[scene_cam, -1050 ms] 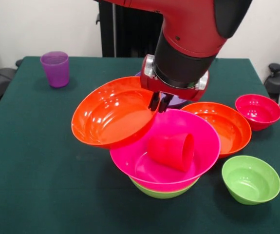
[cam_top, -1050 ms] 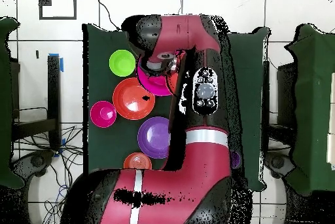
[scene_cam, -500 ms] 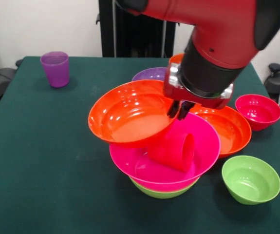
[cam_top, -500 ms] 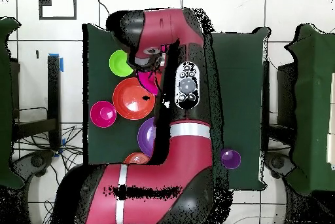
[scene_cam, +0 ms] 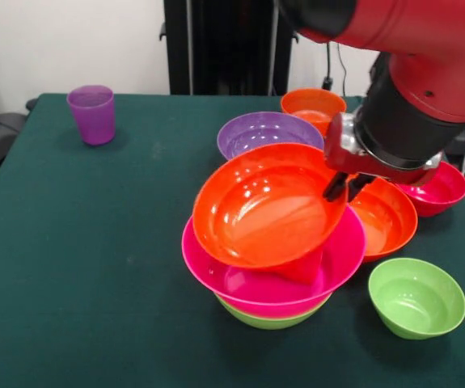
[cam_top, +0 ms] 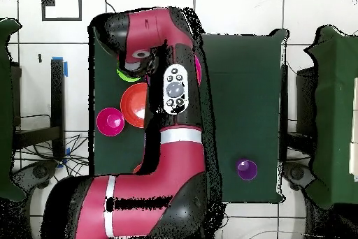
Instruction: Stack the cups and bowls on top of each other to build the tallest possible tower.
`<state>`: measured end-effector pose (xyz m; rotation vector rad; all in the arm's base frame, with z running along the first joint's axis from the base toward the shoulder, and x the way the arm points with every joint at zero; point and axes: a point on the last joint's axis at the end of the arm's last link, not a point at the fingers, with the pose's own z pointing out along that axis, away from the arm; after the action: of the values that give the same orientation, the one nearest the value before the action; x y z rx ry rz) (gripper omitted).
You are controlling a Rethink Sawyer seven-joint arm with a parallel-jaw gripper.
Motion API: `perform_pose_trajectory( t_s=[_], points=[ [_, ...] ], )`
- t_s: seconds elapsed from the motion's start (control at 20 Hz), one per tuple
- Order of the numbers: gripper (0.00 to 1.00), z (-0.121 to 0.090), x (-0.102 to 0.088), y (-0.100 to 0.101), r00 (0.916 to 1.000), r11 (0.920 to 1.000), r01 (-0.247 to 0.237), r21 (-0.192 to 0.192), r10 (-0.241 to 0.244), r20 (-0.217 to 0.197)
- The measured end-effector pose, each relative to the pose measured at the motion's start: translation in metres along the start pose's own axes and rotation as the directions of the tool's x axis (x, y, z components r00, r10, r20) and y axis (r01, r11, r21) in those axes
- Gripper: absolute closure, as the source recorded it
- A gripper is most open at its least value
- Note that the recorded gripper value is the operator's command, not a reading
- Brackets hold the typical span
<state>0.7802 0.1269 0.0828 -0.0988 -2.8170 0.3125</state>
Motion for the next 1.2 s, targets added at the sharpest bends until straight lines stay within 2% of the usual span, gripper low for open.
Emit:
perform_pose_trajectory(
  t_s=[0.1,0.25,1.2],
  points=[
    [1.00,0.0019,0.0010,0.0098,0.9999,0.9999,0.011,0.005,-0.011,0.002],
    [1.00,0.0032,0.0022,0.0137,0.9999,0.9998,0.016,0.009,-0.016,0.000],
    [1.00,0.0032,0.0023,0.0073,1.0000,0.9998,0.005,0.019,-0.005,-0.002]
  ],
)
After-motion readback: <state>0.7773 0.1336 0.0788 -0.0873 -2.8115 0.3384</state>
